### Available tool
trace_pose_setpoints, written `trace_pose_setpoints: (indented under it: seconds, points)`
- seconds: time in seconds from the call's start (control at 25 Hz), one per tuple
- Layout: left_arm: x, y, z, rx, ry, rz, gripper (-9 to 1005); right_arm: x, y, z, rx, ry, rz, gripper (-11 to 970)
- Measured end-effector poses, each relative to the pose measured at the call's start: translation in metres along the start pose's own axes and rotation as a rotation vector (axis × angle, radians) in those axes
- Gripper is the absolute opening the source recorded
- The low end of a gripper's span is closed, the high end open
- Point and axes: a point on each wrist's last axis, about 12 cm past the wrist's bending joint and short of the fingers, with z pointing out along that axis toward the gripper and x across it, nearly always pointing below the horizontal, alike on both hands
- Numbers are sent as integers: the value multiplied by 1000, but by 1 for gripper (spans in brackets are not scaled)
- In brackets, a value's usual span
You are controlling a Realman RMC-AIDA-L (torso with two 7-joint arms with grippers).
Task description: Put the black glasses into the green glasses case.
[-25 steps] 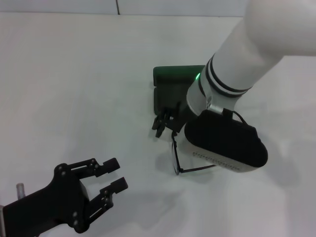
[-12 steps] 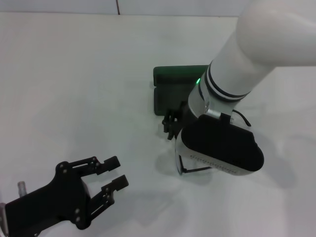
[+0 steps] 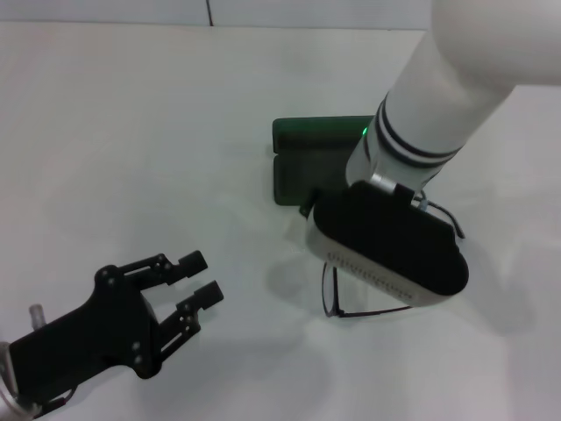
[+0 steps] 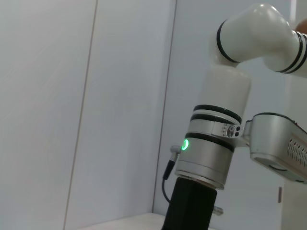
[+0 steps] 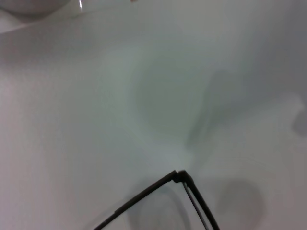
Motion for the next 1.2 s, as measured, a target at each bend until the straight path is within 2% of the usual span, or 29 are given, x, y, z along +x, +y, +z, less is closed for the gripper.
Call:
trace_pose_setpoints:
  seconds: [0.16, 0.28, 0.52, 0.68, 0.76, 0.88, 0.96, 1.0, 1.16, 1.2]
  points:
    - [-2, 2, 1, -7, -15, 8, 242, 9, 2, -8, 8, -23, 85, 104]
    - [-6, 4, 3, 8, -30, 20, 237, 20, 5, -20, 31, -68, 180, 104]
    - [-20, 13, 8, 13, -114, 63, 228, 53, 5, -53, 131, -201, 473, 103]
    - [-29, 21, 18, 12, -174, 124, 222, 87, 15, -73, 281, -345, 740, 103]
    - [-34, 21, 25, 53, -215, 171, 219, 104, 31, -80, 373, -478, 918, 103]
    - [-46, 23, 32, 82, -309, 207, 214, 113, 55, -76, 401, -590, 1102, 102]
    - [-54, 28, 36, 70, -361, 198, 211, 111, 73, -67, 425, -678, 1188, 102]
    - [-58, 31, 41, 81, -381, 193, 177, 109, 81, -63, 443, -724, 1221, 102]
    - [-69, 40, 64, 176, -396, 187, 43, 102, 108, -56, 578, -980, 1339, 102]
    - [-70, 42, 69, 196, -394, 187, 43, 101, 113, -54, 605, -1033, 1366, 102]
